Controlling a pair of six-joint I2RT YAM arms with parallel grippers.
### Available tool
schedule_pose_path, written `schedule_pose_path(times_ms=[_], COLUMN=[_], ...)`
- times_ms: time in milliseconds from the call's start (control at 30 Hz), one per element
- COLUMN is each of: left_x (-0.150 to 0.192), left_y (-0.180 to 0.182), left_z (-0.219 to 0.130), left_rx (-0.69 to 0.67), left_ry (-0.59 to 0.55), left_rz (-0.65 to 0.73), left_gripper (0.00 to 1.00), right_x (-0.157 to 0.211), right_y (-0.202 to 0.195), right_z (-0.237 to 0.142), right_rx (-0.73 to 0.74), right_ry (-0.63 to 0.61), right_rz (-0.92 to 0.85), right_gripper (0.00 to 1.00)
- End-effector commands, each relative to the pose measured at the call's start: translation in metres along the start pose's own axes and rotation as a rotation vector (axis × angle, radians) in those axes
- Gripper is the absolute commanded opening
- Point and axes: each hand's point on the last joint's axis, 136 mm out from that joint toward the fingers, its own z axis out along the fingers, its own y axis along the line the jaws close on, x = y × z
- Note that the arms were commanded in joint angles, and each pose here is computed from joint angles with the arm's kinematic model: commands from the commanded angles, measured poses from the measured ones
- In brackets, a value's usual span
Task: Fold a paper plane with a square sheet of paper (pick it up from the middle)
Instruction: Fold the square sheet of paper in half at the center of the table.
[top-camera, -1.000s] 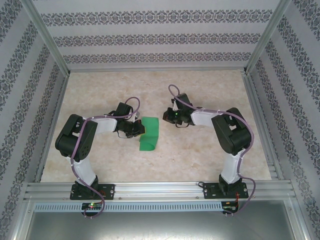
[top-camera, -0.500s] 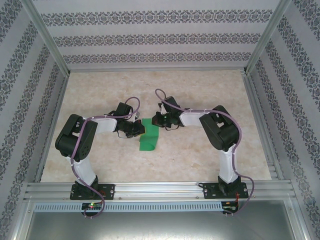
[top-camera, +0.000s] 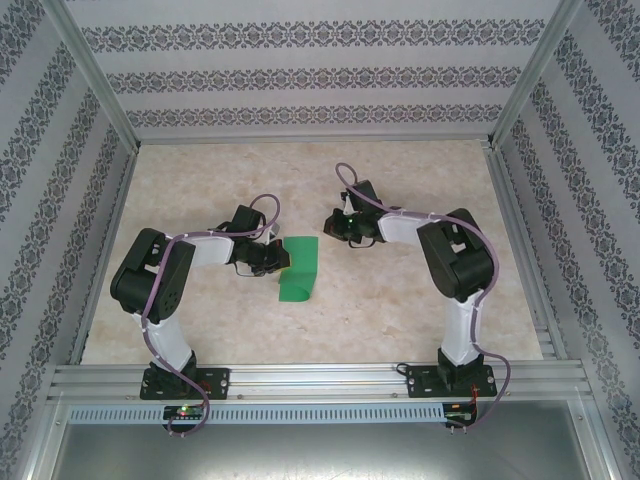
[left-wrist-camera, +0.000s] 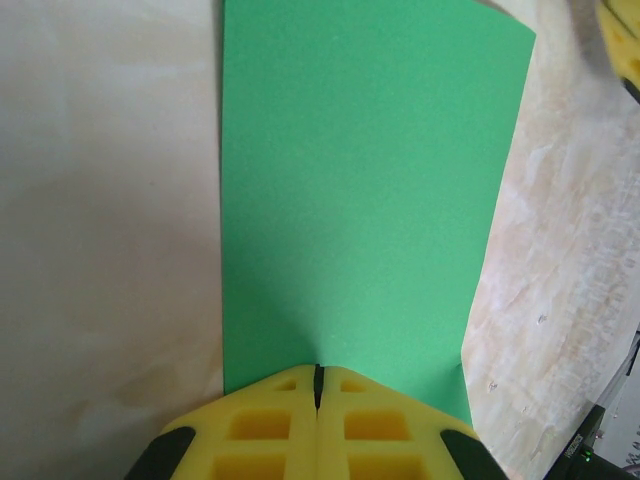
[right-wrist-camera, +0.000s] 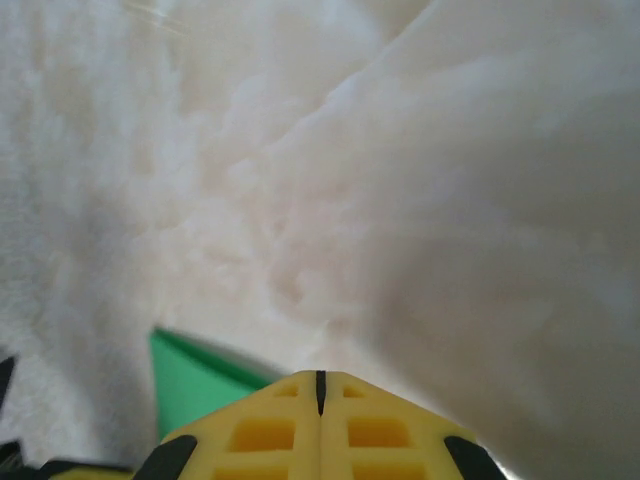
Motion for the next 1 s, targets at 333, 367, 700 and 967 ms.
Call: schedule_pose_path(times_ms=[333, 367, 700, 967], left_x=[0.07, 0.07, 0.067, 0.068], left_y=[0.098, 0.098, 0.094, 0.096], left_z=[0.012, 0.012, 0.012, 0.012], left_rx=[-0.341, -0.343, -0.332, -0.337], left_ry=[0.176, 0.178, 0.176, 0.178], left_rz=[-0.17, -0.17, -0.169, -0.176], left_gripper=[0.0, 0.0, 0.0, 0.0], right_x=[0.113, 0.116, 0.125, 0.131], right_y=[0.051, 0.05, 0.041, 0.036], right_z=[-0.011, -0.01, 0.002, 0.012], right_rx=[-0.045, -0.031, 0.014, 0.005], right_ry=[0.237, 0.254, 0.312, 0.347], right_rz=[-0.094, -0.106, -0.109, -0.096], right_gripper=[0.0, 0.0, 0.0, 0.0])
